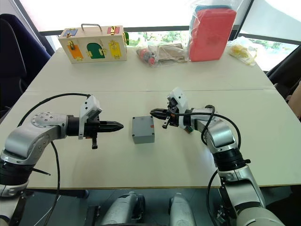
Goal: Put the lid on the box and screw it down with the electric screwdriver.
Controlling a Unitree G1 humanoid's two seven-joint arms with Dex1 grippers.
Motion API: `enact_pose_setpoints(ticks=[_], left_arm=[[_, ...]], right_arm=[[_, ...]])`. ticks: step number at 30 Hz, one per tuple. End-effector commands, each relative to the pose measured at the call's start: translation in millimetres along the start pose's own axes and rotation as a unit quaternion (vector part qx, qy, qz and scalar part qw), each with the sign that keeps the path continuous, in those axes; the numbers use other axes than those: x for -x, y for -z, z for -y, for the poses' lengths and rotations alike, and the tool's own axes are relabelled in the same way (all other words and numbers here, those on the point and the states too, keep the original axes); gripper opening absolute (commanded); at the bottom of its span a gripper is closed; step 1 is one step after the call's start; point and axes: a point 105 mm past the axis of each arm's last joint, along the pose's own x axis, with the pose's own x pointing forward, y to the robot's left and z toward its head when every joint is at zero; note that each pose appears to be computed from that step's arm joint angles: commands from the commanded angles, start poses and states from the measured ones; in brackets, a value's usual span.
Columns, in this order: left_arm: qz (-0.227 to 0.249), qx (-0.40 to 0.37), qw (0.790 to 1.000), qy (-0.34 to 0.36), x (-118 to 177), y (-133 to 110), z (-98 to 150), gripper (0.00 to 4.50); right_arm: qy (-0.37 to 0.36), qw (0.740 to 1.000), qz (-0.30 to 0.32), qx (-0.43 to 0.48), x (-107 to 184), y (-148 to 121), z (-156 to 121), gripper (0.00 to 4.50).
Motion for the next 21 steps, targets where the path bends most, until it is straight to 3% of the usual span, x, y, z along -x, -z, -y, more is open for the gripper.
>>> enact_pose_setpoints(ticks=[1, 15, 19, 21], left_arm=[[0.020, -0.023, 1.000, -0.006, 4, -12, 0, 0.00], [0.023, -0.025, 0.999, -0.008, 3, -14, 0, 0.00], [0.024, -0.026, 0.999, -0.007, 3, -15, 0, 0.00], [0.026, -0.026, 0.999, -0.006, 3, -16, 0, 0.00]], right_arm=[[-0.007, 1.000, 0.016, 0.015, -2, -11, -4, 0.08], [0.007, 1.000, -0.004, 0.014, -5, 2, 0, 0.08], [0.008, 1.000, -0.004, 0.015, -3, 1, 1, 1.17], [0.014, 1.000, 0.001, 0.017, -1, -3, 3, 1.98]])
